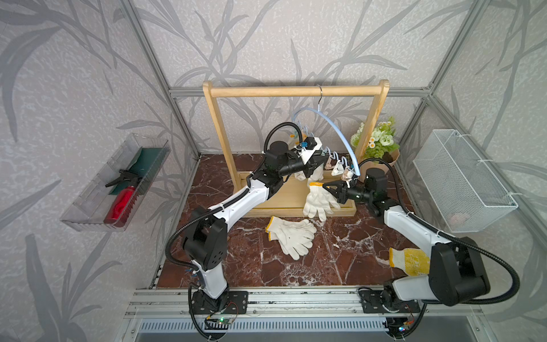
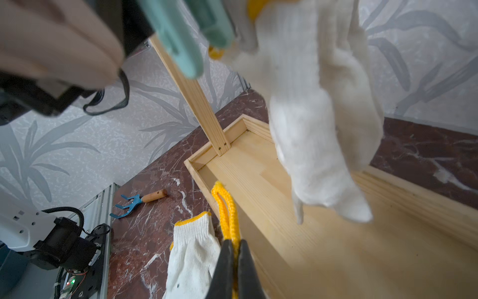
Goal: Clip the gloves onto a hanger to dry
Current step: Clamp the glove onto the hanger.
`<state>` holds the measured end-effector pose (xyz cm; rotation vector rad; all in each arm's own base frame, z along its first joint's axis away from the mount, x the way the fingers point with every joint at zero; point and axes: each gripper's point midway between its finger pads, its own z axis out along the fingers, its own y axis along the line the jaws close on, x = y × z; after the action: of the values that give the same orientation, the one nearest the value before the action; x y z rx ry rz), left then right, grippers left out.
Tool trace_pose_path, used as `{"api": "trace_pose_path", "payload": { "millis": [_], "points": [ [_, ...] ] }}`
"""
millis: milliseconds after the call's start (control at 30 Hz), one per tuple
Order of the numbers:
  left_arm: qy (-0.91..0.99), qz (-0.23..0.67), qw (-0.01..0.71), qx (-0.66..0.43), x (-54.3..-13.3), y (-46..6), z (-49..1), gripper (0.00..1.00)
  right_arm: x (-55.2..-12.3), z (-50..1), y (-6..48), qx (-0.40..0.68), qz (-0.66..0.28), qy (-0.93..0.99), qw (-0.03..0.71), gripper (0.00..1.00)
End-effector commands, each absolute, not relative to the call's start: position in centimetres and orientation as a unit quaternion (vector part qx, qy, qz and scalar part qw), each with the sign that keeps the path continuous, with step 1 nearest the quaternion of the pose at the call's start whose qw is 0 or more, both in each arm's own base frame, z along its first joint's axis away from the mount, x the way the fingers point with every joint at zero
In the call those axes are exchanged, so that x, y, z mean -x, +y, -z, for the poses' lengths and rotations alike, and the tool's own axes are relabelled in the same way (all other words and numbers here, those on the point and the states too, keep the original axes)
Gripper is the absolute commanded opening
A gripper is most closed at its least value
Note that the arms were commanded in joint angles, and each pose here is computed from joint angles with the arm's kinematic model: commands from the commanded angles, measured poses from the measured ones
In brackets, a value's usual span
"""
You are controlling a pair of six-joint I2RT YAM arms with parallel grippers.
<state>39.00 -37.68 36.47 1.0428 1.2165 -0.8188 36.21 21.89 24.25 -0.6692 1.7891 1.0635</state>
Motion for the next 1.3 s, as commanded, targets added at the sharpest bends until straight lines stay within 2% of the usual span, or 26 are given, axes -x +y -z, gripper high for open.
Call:
{"api": "trace_pose_path", "payload": {
  "millis": [0,400,1267],
  "points": [
    [0.524,0.363,0.606,-0.476,-37.2,-37.2,-36.6,0.00,-36.6,-28.0,22.8,0.315,-0.459,0.679,0.479,0.00],
    [0.542,0.366,0.580,-0.486,-36.8,-36.6,-35.9,0.00,-37.5,-31.0,24.2,0.369,-0.487,0.638,0.469,0.00],
    [0.552,0.388,0.539,-0.504,-36.5,-36.6,-35.0,0.00,-36.4,-34.0,23.7,0.404,-0.459,0.611,0.503,0.00]
  ]
}}
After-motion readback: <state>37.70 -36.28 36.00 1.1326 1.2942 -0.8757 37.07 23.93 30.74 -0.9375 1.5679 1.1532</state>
